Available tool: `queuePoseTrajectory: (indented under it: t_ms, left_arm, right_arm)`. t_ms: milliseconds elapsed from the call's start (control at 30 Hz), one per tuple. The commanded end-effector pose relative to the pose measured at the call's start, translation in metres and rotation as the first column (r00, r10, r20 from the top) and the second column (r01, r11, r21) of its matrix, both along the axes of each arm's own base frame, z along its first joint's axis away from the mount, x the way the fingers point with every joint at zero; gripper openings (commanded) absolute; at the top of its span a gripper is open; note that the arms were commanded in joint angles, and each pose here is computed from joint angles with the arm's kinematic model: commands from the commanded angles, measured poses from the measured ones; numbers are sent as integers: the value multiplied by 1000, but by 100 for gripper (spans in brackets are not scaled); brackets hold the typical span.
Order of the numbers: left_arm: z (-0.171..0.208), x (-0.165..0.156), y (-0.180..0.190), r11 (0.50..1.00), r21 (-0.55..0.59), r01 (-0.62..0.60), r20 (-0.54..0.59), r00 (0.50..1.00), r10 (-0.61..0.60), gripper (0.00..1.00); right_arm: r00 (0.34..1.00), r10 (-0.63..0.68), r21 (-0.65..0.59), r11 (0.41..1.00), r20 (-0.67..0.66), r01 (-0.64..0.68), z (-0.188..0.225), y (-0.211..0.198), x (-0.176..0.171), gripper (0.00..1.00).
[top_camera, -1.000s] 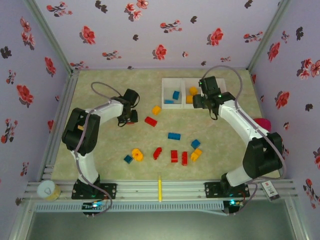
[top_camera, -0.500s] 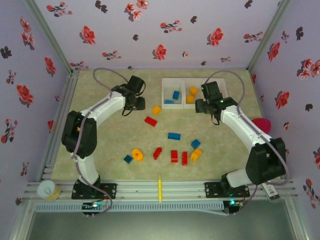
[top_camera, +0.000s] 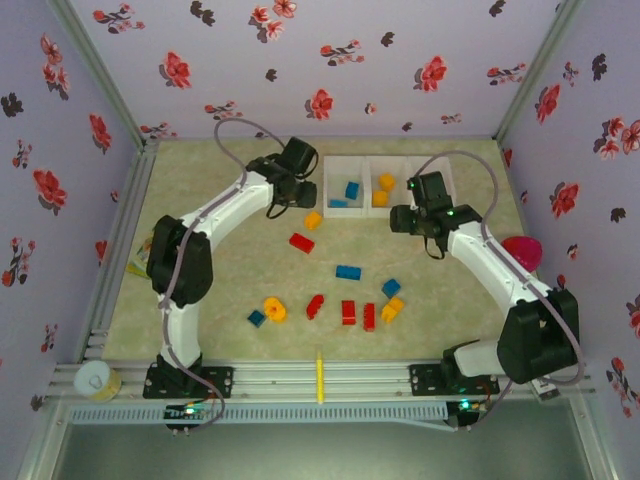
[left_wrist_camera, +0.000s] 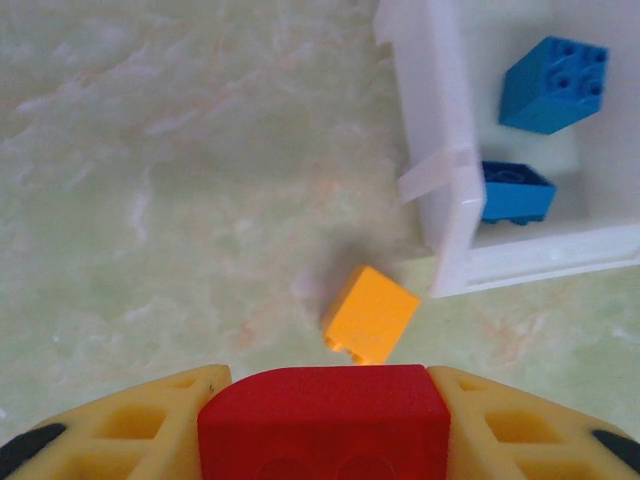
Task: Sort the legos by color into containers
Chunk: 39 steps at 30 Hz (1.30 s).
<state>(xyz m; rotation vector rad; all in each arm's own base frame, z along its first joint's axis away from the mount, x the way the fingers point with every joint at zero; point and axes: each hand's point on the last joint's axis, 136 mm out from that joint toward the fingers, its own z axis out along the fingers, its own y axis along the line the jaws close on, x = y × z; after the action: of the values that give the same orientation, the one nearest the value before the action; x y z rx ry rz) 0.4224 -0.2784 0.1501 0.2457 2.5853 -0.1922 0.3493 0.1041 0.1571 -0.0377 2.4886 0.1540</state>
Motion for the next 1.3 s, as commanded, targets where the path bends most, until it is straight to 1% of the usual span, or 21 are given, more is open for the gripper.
queuePoseTrajectory:
  t_ms: [0, 100, 167, 333, 467, 633, 700, 767, 867, 1067, 1200, 1267]
  left_arm:
    - [13, 1, -20, 998, -12, 59, 13, 998, -58, 35]
    - [19, 3, -35, 997, -38, 74, 26, 997, -73, 35]
    - [24, 6, -43, 995, -57, 80, 35, 996, -79, 36]
    - [31, 11, -64, 990, -90, 107, 55, 993, -103, 35]
    - [31, 14, -82, 983, -122, 137, 65, 989, -129, 35]
    - [30, 9, -114, 959, -197, 204, 85, 978, -190, 35]
    - [29, 9, -126, 949, -224, 223, 90, 974, -207, 35]
    - [28, 9, -137, 940, -245, 236, 94, 971, -219, 35]
    - [30, 10, -154, 921, -300, 250, 101, 968, -230, 35]
    - [52, 19, -182, 867, -434, 244, 128, 970, -208, 35]
    - [63, 26, -198, 835, -493, 245, 149, 969, -197, 35]
    - [67, 28, -206, 808, -536, 243, 156, 970, -188, 35]
  right_arm:
    - [999, 4, 95, 995, 32, -7, 8, 10, 2, 62]
    - [998, 28, 196, 980, 56, -39, 9, 27, 6, 62]
    - [998, 24, 218, 975, 54, -35, 7, 31, 8, 61]
    - [998, 14, 224, 974, 64, -28, 8, 30, 11, 62]
    - [998, -4, 217, 976, 66, -11, 9, 25, 10, 62]
    - [994, -91, 217, 973, 68, 74, 10, -3, 11, 62]
    - [993, -100, 231, 970, 68, 81, 12, -9, 11, 62]
    - [995, -79, 239, 969, 68, 60, 13, -7, 10, 62]
    - [995, -49, 284, 959, 83, 23, 12, 2, 7, 62]
    - [988, -80, 320, 947, 129, 35, 15, -1, 12, 63]
    - [984, -102, 333, 942, 145, 49, 21, -5, 17, 63]
    - [980, -110, 349, 936, 166, 46, 26, -4, 20, 64]
